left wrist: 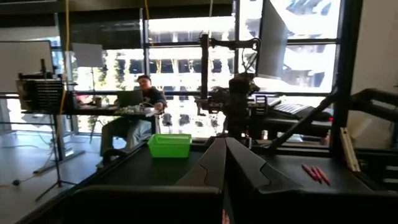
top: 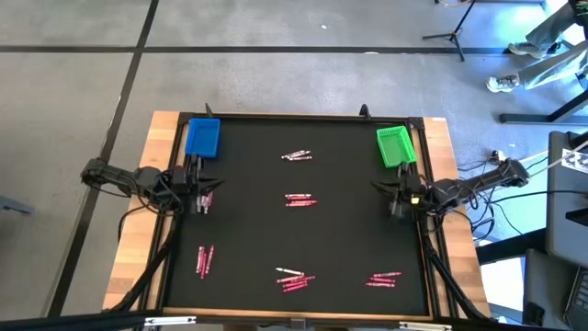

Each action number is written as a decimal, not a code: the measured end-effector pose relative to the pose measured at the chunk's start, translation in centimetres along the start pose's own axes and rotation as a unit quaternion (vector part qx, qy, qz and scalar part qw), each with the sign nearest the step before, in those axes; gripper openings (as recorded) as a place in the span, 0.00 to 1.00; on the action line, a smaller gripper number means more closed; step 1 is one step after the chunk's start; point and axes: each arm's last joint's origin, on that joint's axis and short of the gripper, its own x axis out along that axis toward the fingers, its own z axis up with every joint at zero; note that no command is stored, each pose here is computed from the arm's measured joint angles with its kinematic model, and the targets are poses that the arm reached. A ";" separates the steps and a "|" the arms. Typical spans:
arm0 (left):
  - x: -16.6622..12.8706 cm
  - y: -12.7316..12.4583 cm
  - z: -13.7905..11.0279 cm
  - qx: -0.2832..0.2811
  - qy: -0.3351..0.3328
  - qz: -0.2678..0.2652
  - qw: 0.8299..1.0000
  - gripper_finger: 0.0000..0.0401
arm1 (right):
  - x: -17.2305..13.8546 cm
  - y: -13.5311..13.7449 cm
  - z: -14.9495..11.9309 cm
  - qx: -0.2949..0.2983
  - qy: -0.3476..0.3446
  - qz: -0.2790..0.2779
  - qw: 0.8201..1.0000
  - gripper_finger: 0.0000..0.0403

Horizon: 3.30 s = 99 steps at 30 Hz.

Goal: Sort crayons
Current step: Put the white crayon into the green bin

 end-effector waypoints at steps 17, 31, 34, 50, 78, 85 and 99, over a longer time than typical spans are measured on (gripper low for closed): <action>2.4 0.8 -0.8 0.046 0.030 0.032 0.998 0.01 | 5.2 -1.5 1.8 -0.002 0.081 -0.044 0.996 0.02; 3.4 1.1 -1.0 0.046 0.022 0.042 0.998 0.01 | 13.8 0.1 2.6 -0.035 0.186 -0.052 0.980 0.02; 3.4 1.1 -1.0 0.033 0.022 0.042 0.998 0.01 | 15.3 0.5 2.1 -0.038 0.201 -0.053 0.977 0.02; 3.5 1.1 -1.0 0.058 0.024 0.041 0.997 0.01 | 22.1 2.1 0.0 -0.046 0.256 -0.019 0.965 0.11; 3.7 1.1 -1.6 0.057 0.050 0.054 0.996 0.18 | 24.1 2.3 -6.2 -0.091 0.393 -0.004 0.915 0.32; 3.8 1.1 -1.9 0.059 0.058 0.054 0.995 0.18 | 24.1 2.3 -7.4 -0.100 0.410 0.012 0.906 0.29; 3.8 1.1 -1.9 0.059 0.058 0.054 0.995 0.18 | 24.2 2.3 -8.2 -0.099 0.420 0.020 0.902 0.29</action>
